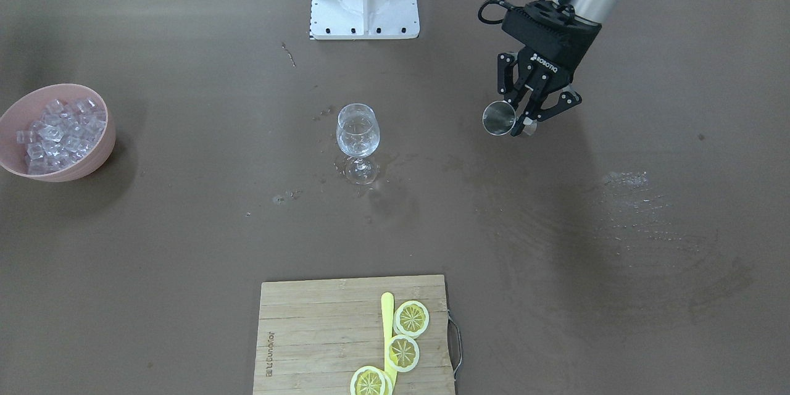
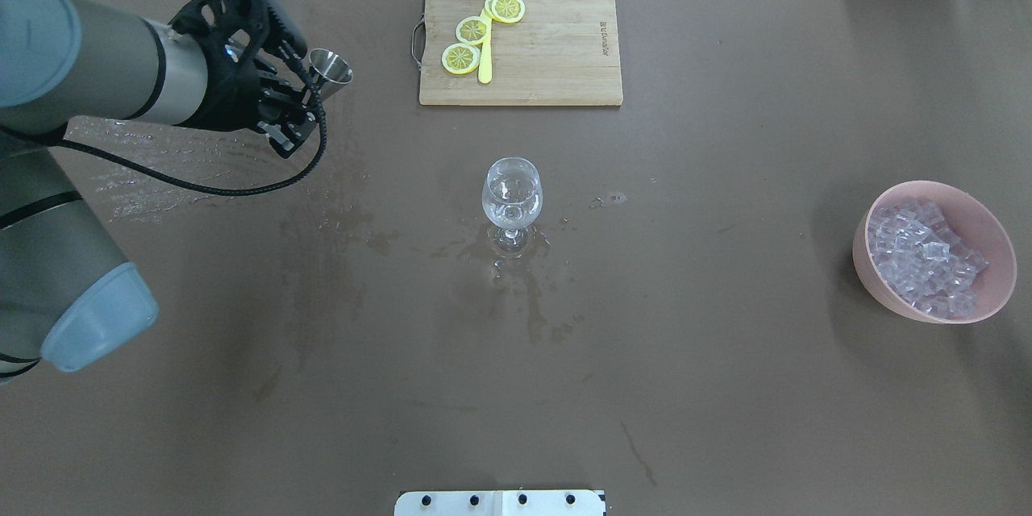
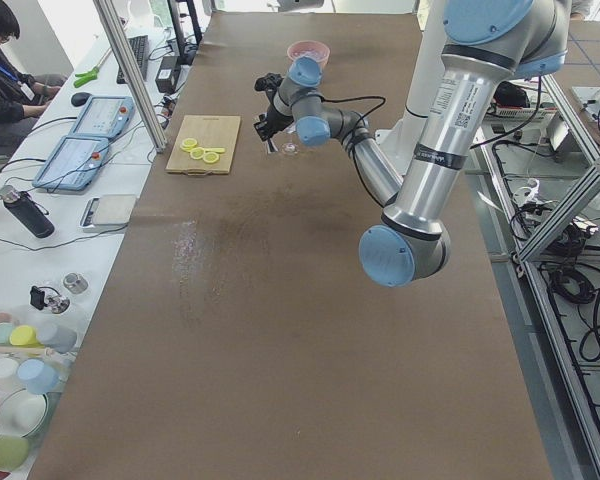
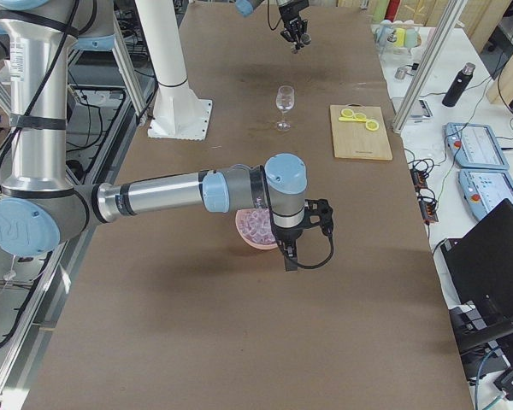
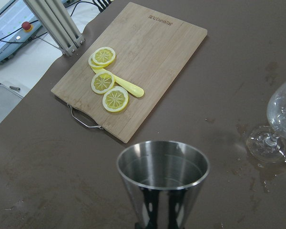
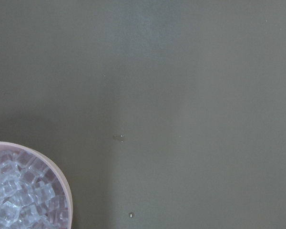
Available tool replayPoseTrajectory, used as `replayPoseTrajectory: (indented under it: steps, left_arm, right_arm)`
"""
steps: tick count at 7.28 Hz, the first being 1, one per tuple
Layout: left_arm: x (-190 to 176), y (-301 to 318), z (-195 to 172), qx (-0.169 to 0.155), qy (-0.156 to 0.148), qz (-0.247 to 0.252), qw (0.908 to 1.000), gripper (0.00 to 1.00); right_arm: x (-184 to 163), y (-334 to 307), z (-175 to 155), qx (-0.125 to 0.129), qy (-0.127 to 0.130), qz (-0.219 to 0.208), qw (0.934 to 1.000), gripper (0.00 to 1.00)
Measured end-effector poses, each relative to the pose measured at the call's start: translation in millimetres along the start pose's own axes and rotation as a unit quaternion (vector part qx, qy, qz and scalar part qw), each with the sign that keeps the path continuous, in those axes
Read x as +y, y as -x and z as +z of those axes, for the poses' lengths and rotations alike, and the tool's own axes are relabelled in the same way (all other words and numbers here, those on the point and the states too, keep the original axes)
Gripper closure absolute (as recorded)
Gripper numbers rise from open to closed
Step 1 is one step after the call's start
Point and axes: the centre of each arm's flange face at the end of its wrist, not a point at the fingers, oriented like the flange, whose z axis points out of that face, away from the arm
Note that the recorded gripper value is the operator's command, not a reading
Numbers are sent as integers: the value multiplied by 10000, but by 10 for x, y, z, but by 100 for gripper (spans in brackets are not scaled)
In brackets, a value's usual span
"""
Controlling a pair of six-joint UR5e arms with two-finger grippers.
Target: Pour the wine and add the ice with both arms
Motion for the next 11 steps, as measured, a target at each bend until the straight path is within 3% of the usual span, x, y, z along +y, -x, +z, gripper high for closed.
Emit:
replayPoseTrajectory:
  steps: [3,6,9,11]
  left_arm:
    - [1060,368,227,347,-956,-424,9939,100]
    - [2014,718,331,607,-1911,-1001,9746,100]
    - [2604,1040,480,238,-2533,-1235,9592,100]
    - [2695,1159,511,-162,-2823,-1361,9495,100]
  right_arm:
    - [-1,10,-11,1,-11,-10,10000,0]
    - [-2,20,-24,6,-26,-23,10000,0]
    - [0,31,-45,14,-49,-36,10000,0]
    - [0,44,-64,15,-68,-49,10000,0]
